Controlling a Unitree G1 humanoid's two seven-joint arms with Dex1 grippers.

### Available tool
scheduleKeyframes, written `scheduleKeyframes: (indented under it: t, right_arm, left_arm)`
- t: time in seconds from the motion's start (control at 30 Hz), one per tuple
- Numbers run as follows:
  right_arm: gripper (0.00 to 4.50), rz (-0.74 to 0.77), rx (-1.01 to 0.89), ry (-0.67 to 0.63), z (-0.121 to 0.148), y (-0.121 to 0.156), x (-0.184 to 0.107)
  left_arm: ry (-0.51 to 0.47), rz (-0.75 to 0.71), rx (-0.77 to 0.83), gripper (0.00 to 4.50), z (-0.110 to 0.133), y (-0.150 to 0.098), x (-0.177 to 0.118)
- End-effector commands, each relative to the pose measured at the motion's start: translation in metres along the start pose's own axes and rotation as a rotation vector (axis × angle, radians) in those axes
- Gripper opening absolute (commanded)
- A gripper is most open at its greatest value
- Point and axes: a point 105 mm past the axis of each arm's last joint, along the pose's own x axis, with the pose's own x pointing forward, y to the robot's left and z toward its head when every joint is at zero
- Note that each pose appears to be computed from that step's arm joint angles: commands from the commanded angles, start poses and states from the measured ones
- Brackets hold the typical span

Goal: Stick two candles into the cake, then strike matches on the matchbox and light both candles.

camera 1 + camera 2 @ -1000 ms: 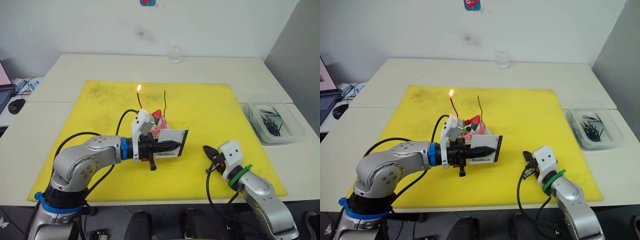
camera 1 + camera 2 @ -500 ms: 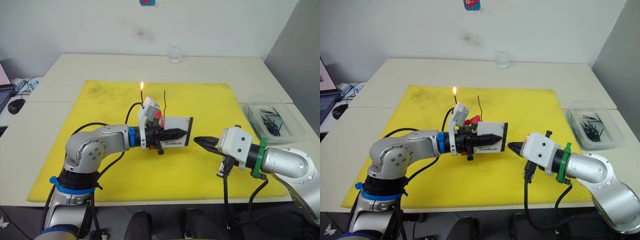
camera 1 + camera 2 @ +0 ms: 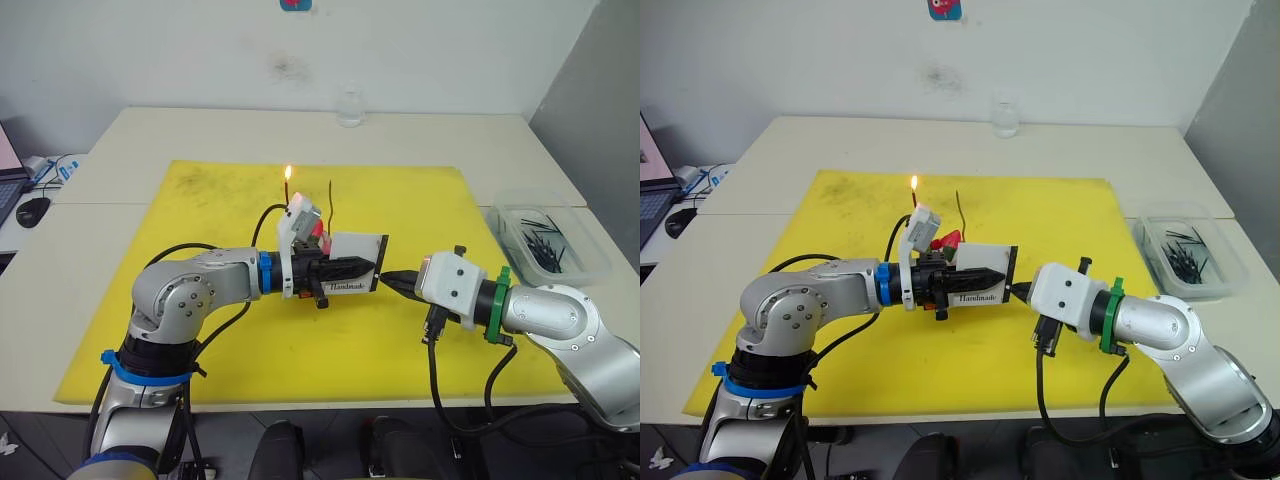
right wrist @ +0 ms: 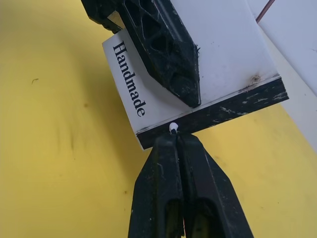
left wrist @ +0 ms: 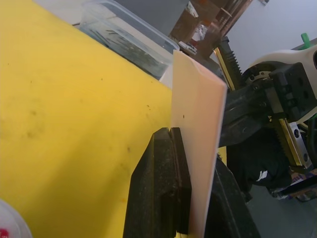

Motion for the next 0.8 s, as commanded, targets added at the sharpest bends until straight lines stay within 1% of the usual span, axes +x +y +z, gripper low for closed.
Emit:
scheduleKeyframes:
  t: [0.03,0.3,0.4,0.43,0.5,0.53,0.63,0.7,0.77,0.8]
  right_arm:
    - [0.03,-0.015,-0.047,-0.006,0.003,-0.005,0.001]
    - [0.03,0.0,-0.062,-0.014,0.002,-0.004,0.007]
    - [0.03,0.063,-0.066,-0.01,0.0,0.007,0.01]
    - [0.03,0.12,-0.075,0.0,-0.004,0.017,0.011]
    - [0.03,0.243,-0.103,0.013,-0.008,0.039,0.006]
    - [0.03,0.275,-0.105,0.013,-0.008,0.044,0.003]
    - [0.03,0.297,-0.109,0.006,-0.005,0.044,-0.005]
    - [0.03,0.279,-0.11,0.001,-0.002,0.036,-0.007]
    - [0.03,0.246,-0.107,-0.01,0.002,0.028,-0.007]
    - [0.03,0.227,-0.106,-0.017,0.004,0.023,-0.007]
  left_arm:
    - [-0.033,-0.059,0.038,0.0,0.009,-0.016,0.001]
    - [-0.046,-0.085,0.008,0.0,0.007,-0.022,0.003]
    - [-0.088,-0.104,-0.008,0.0,0.014,-0.026,0.006]
    - [-0.107,-0.101,0.019,0.0,0.023,-0.025,0.005]
    - [-0.152,-0.045,0.146,0.0,0.057,-0.017,-0.004]
    - [-0.166,-0.016,0.202,0.0,0.071,-0.013,-0.01]
    - [-0.192,0.063,0.318,0.0,0.103,-0.001,-0.032]
    - [-0.183,0.086,0.371,0.0,0.113,0.001,-0.042]
    - [-0.169,0.072,0.385,0.0,0.112,-0.003,-0.043]
    - [-0.156,0.057,0.378,0.0,0.108,-0.005,-0.042]
